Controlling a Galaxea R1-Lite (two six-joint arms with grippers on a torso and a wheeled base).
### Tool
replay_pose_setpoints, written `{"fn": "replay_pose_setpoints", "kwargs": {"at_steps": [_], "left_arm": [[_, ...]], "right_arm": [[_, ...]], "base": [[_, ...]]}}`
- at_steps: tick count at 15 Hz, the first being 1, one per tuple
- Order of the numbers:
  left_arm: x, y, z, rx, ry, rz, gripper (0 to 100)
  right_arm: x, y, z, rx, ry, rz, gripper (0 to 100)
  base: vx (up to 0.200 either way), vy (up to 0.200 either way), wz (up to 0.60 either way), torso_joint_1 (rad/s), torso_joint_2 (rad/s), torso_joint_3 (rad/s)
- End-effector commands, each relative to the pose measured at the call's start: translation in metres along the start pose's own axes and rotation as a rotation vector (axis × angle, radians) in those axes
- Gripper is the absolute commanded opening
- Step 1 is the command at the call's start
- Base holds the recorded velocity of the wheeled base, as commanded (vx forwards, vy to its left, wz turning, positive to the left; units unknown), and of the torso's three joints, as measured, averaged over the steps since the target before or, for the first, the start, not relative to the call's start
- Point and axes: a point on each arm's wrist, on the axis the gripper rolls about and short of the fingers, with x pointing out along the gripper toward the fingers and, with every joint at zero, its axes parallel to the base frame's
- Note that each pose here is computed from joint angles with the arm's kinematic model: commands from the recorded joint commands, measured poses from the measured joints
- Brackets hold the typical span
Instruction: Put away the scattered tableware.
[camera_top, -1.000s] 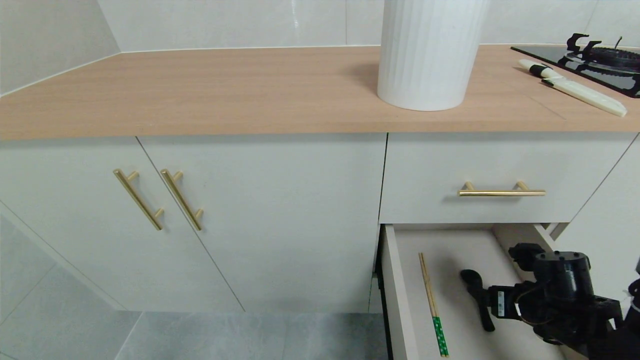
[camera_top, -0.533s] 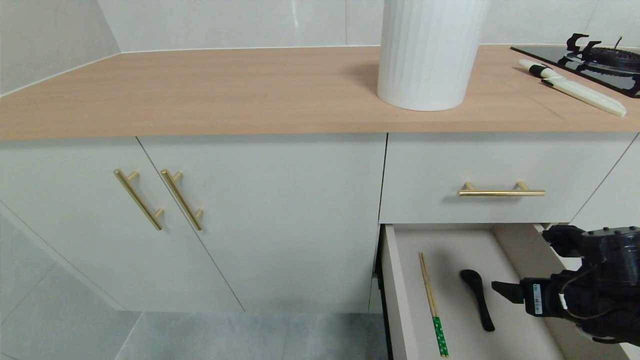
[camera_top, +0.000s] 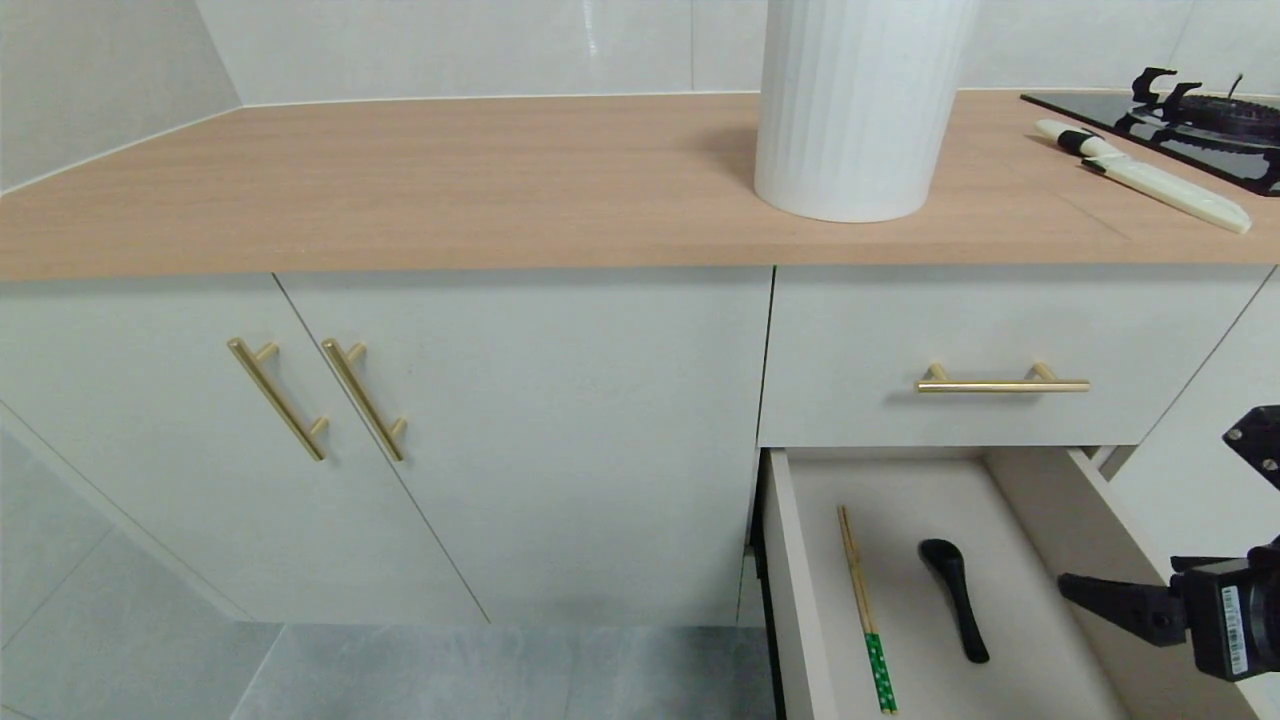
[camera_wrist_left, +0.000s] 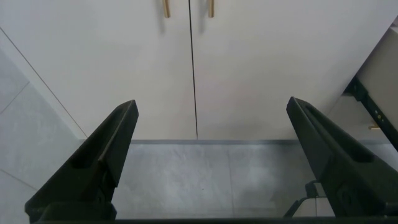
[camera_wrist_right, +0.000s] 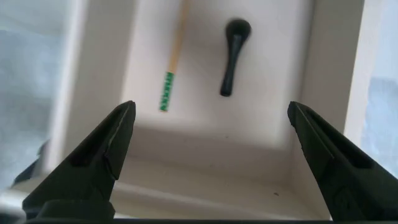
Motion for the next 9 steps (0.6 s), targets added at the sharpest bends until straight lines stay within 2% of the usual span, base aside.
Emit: {"fn": "replay_pose_setpoints", "kwargs": {"at_steps": [1,2,9], "left_arm": [[-0.0001,0.0000,0.0003,0.000,0.000,0.001,100],[0.0001,0.0000,-0.0001,-0.001,0.001,-0.001,100],[-0.0001,0.0000,0.0003,-0.004,0.000,-0.001,100]], "right_arm": [[-0.0120,0.0022,-0.0015,-0.016,-0.023,0.027,100],[-0.0123,0.0030,-0.0027,-0.023,-0.010,0.031,100],[-0.0146,0.0091,-0.0093,-0.090,0.093,0.058,100]], "base": [[0.000,0.000,0.00,0.000,0.00,0.000],[0.000,0.000,0.00,0.000,0.00,0.000],[-0.200,0.000,0.00,0.004,0.00,0.002]]}}
